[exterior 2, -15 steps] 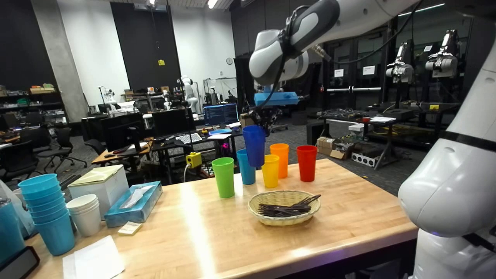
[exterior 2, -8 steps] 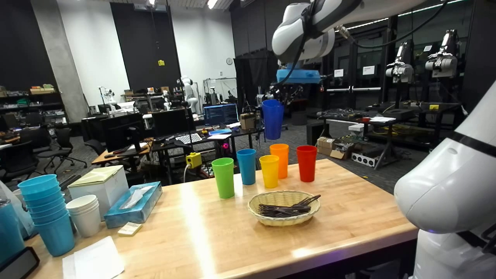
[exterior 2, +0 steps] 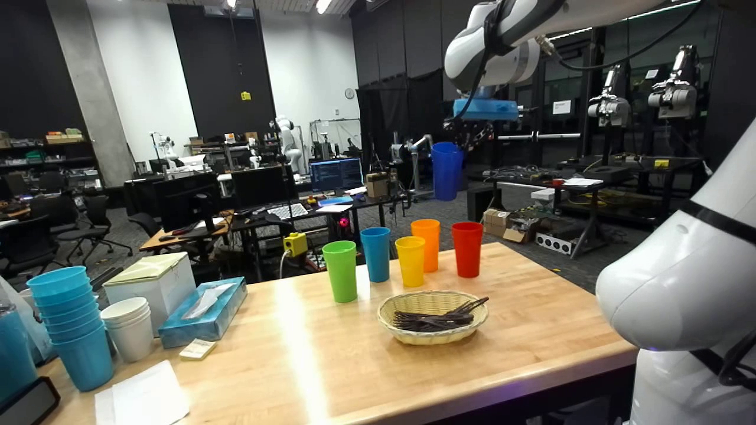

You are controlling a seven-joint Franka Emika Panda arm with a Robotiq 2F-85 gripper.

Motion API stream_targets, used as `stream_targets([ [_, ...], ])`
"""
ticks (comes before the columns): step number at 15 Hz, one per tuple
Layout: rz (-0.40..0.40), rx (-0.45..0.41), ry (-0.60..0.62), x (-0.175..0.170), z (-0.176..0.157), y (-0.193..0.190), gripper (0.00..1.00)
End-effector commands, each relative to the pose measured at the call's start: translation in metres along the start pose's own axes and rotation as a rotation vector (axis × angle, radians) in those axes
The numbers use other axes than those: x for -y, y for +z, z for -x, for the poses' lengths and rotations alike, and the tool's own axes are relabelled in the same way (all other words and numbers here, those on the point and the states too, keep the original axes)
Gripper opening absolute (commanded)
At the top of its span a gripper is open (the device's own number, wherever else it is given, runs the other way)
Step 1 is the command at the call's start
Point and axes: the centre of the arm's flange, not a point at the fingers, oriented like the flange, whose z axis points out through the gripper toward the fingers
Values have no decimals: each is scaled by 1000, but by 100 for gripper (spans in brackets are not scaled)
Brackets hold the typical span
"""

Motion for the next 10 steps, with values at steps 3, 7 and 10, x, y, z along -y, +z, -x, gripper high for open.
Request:
stream_targets([
  [3, 7, -8, -2, -22, -12, 9, 2],
  [7, 13, 10, -29, -30, -12, 28, 2],
  [10, 14, 34, -39, -35, -12, 42, 2],
])
